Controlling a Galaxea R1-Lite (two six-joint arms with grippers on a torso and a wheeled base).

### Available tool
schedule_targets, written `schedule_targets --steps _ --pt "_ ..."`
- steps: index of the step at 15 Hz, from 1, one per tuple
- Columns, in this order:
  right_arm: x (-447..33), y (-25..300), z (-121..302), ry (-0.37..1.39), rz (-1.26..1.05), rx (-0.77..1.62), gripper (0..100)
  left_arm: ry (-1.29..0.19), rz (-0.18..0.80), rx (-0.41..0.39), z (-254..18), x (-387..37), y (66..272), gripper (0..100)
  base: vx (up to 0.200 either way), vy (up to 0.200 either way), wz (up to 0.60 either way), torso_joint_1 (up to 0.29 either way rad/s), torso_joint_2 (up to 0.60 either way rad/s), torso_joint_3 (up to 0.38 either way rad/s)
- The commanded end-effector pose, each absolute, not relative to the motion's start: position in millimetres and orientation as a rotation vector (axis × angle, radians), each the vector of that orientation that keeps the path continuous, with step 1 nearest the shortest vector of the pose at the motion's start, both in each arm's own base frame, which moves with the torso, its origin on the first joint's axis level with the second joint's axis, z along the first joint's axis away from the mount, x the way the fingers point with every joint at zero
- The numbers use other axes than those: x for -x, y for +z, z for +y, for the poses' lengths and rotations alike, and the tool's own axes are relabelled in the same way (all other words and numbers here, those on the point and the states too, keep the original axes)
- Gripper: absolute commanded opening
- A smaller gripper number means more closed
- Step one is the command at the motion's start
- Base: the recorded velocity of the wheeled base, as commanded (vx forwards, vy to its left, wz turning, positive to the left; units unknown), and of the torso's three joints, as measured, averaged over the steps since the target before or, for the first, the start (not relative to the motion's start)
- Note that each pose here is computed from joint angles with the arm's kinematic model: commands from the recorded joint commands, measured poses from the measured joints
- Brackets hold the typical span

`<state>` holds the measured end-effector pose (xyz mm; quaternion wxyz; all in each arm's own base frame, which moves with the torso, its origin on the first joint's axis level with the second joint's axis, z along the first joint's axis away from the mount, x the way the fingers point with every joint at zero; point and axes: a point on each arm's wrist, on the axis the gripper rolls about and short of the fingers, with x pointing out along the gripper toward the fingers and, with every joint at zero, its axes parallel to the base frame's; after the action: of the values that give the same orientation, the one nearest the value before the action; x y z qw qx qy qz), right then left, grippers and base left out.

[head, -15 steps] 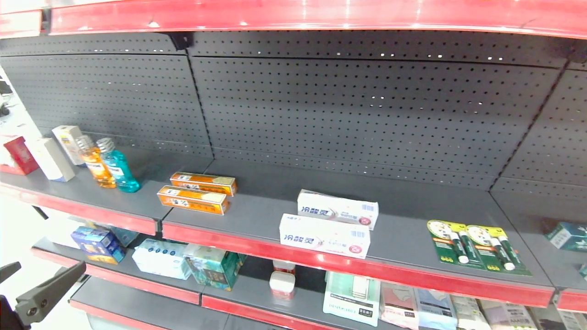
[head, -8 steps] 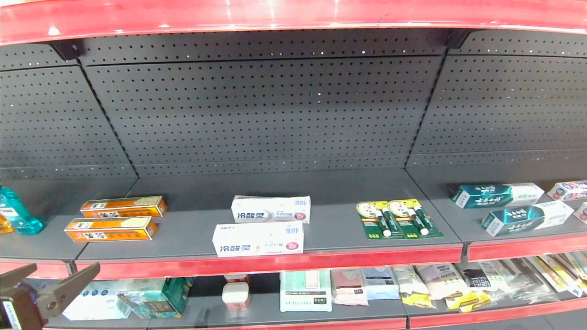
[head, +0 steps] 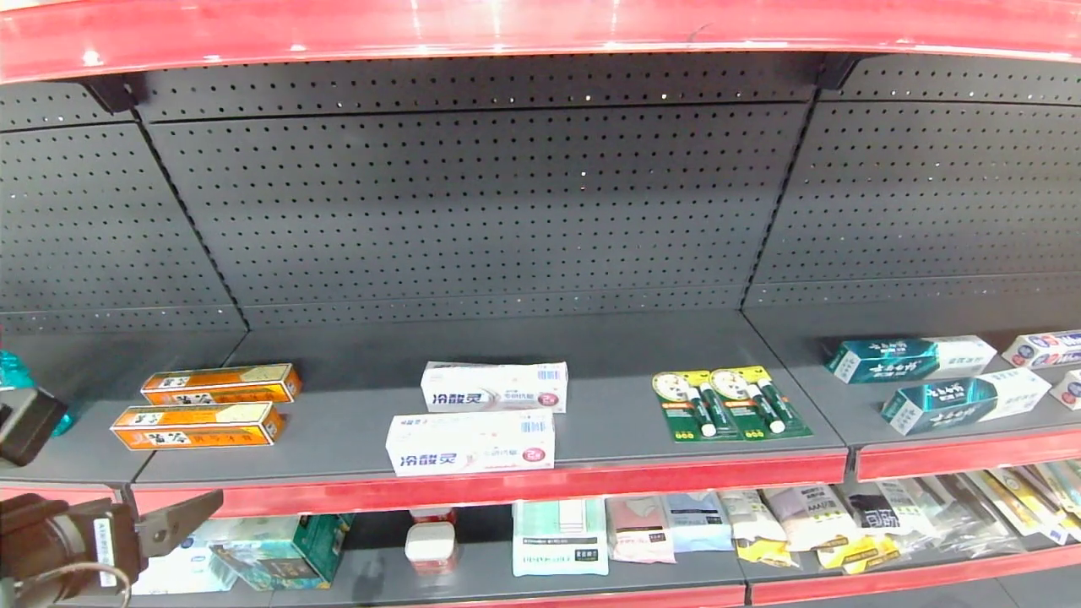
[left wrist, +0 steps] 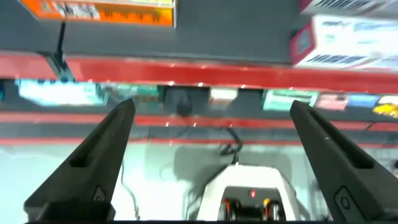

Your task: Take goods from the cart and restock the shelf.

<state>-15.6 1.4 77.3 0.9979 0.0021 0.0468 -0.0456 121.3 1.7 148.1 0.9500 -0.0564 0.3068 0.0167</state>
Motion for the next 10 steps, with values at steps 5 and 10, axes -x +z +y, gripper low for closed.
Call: schedule_targets --steps 5,10 --pt "15 77 1 -0.092 0.097 -0.004 100 0.114 0.919 0.097 6 -203 112 100 0.0 0.0 0.0 0.0 0.0 0.0" --pt "15 77 1 -0.092 0.097 -0.004 100 0.071 0.929 0.089 -2 -243 101 100 0.0 0.0 0.0 0.0 0.0 0.0"
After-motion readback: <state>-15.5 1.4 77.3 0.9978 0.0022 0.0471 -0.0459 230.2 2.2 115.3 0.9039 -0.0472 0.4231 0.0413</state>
